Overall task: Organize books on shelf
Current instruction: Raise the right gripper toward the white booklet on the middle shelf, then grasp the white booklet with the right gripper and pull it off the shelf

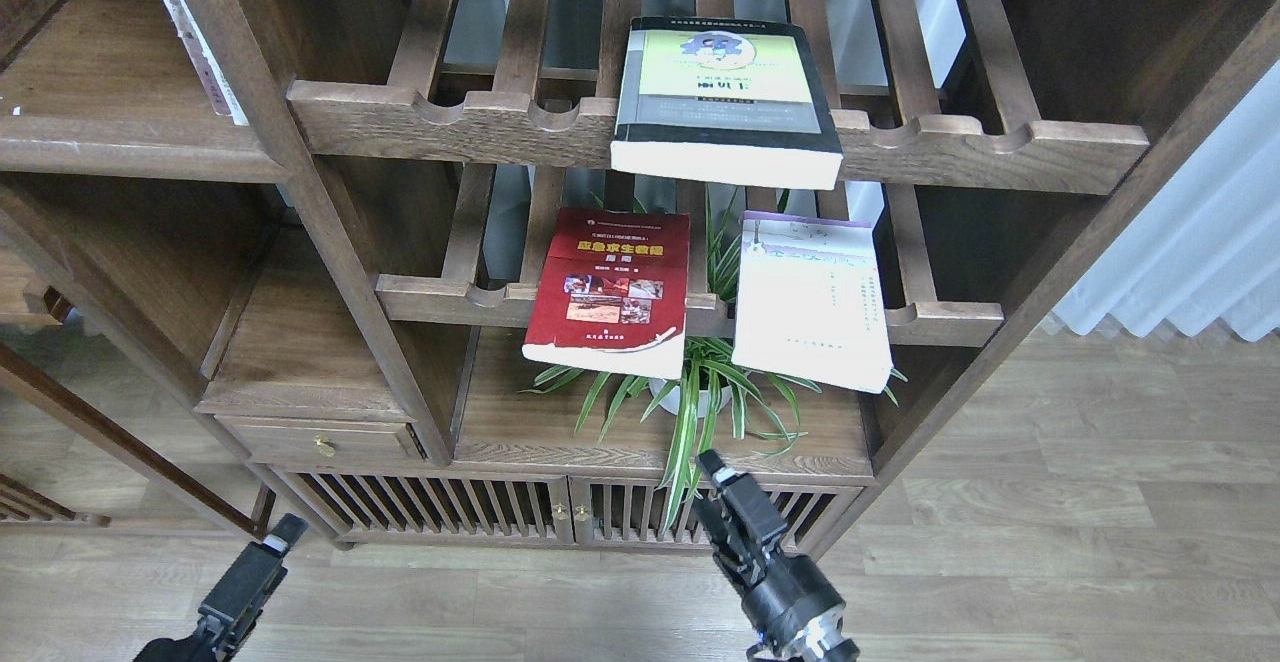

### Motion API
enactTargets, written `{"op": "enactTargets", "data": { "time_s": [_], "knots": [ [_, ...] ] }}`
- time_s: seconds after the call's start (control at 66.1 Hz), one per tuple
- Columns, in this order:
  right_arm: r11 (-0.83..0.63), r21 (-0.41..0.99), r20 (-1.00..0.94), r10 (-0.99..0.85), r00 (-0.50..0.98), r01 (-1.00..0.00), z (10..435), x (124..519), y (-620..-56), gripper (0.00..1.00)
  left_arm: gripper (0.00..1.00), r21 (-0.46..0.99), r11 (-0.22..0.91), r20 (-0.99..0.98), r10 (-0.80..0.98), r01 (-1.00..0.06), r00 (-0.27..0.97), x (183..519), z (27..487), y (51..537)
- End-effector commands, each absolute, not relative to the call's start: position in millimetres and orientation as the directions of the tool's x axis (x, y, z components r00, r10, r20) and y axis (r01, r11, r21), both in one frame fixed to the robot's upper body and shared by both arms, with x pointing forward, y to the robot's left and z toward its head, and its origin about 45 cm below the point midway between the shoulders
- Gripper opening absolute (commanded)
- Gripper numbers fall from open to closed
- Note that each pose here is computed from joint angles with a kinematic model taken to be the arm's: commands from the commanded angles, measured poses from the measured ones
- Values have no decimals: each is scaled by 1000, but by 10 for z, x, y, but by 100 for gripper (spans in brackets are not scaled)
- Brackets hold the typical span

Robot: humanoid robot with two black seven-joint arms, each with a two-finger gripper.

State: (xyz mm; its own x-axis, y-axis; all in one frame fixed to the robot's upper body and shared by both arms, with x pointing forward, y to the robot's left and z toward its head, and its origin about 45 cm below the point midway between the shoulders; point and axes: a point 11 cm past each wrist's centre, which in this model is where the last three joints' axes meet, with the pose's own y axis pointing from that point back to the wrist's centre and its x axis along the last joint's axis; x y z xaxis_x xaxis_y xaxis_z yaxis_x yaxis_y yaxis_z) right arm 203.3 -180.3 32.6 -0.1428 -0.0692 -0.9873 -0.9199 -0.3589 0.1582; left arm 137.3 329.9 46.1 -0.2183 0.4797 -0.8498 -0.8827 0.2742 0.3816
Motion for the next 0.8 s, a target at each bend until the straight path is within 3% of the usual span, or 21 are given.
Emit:
{"op": "enactTargets", "data": {
  "time_s": [0.0,0.303,0.59,0.711,0.787],
  "knots": [
    [-353,121,-993,-55,-109,-928,432,2112,-1809,99,100,391,266,-842,491,-881,-225,1379,435,3348],
    [-360,47,-999,-36,-36,-932,643,2311,-1760,99,100,395,261,-837,498,-881,-227,1389,428,3380],
    [-222,-4,-999,-39,13,-975,783,2607,-2067,99,100,397,257,-835,500,-881,-231,1380,420,3390],
    [-167,10,-999,-48,-2,-986,736,2617,-2176,91,100,395,256,-835,500,-882,-229,1389,425,3393],
    [-125,17,-999,-50,-11,-992,710,2612,-2229,80,100,394,254,-835,500,-884,-228,1395,429,3400]
  ]
}}
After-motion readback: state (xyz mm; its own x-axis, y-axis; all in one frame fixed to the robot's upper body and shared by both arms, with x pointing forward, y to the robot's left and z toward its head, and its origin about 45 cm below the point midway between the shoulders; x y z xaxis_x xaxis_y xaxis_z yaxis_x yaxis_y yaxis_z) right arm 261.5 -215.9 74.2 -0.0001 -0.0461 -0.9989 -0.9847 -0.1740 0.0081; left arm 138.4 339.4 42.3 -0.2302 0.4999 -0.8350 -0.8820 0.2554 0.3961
